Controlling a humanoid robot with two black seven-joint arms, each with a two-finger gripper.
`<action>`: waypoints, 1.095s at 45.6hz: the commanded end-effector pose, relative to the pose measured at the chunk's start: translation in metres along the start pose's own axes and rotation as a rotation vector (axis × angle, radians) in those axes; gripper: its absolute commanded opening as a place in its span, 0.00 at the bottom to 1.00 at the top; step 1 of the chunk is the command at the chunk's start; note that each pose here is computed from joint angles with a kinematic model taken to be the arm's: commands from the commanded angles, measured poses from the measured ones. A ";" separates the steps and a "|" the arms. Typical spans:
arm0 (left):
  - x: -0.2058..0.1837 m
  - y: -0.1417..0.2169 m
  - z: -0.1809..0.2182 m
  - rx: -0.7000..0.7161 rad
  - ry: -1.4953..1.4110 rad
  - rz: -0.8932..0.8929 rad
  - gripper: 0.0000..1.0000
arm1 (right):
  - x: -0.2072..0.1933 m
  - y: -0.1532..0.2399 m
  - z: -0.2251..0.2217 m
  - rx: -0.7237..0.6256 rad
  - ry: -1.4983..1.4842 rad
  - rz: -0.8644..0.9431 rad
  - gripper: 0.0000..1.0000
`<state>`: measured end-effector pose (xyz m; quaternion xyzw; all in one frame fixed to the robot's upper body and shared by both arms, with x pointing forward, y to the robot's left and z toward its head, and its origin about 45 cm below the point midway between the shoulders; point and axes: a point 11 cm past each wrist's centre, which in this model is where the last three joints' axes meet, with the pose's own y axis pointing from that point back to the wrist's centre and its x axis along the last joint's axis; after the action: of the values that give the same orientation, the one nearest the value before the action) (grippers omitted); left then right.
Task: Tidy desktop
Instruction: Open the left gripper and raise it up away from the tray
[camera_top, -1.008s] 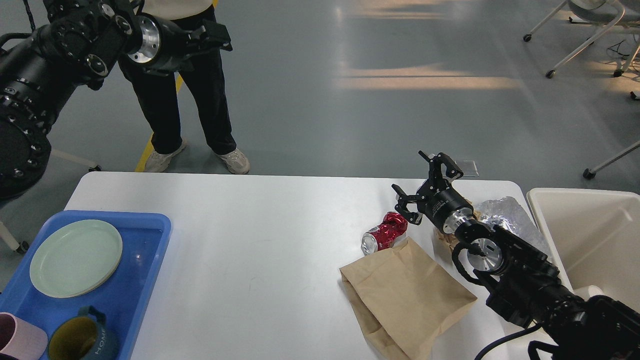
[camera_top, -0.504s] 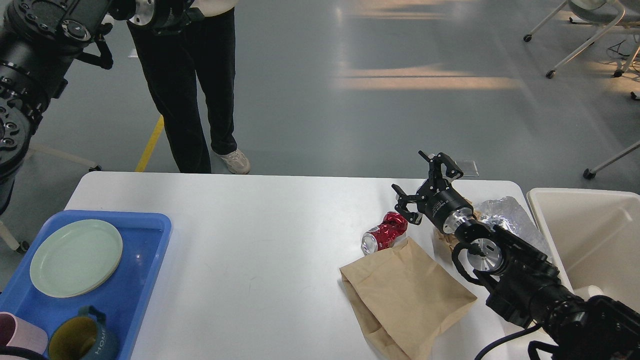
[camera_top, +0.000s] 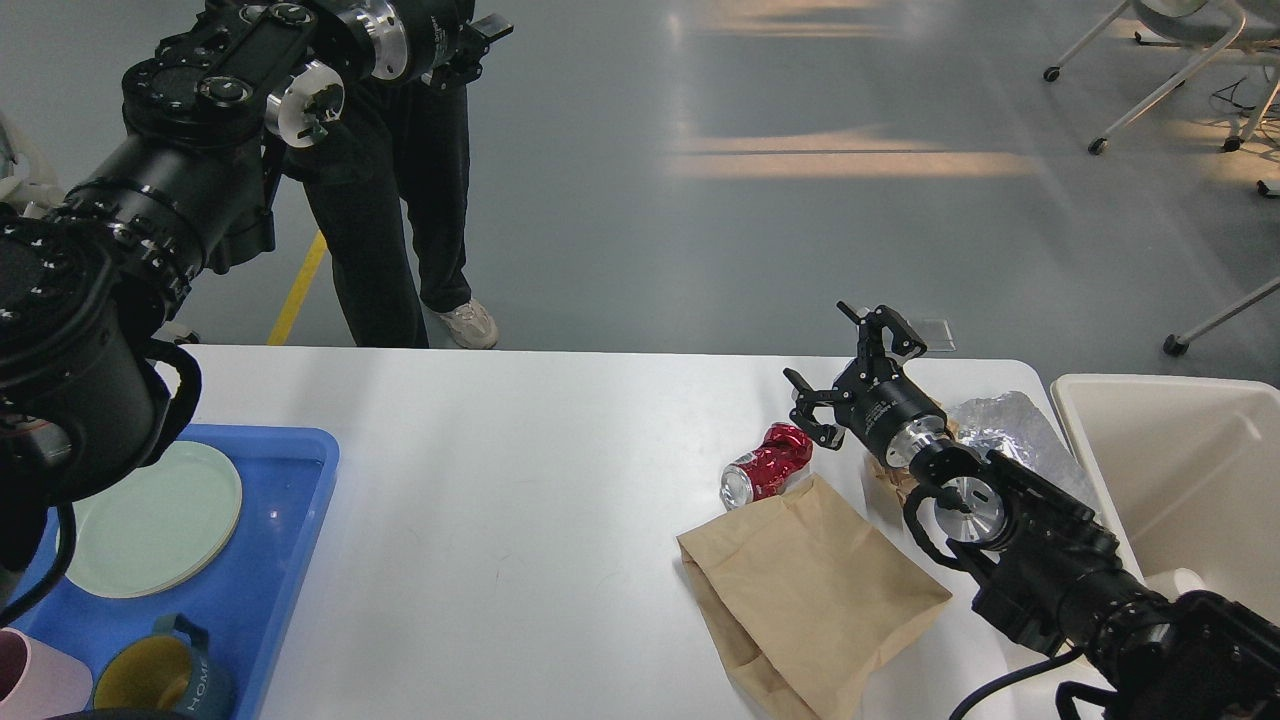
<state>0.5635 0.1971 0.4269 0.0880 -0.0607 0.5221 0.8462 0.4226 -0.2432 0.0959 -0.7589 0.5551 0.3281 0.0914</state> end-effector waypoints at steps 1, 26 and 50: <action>-0.003 -0.001 -0.006 -0.031 0.102 0.000 0.97 | 0.000 0.000 0.000 0.001 0.000 0.001 1.00; -0.009 0.045 -0.208 0.124 0.637 0.173 0.97 | 0.000 0.000 0.001 -0.001 -0.001 -0.001 1.00; -0.012 0.091 -0.287 0.094 0.725 0.315 0.97 | 0.000 0.000 0.000 0.001 0.000 -0.001 1.00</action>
<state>0.4805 0.2826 0.1485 -0.0404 0.2778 0.6336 0.7209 0.4225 -0.2431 0.0961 -0.7592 0.5546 0.3280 0.0918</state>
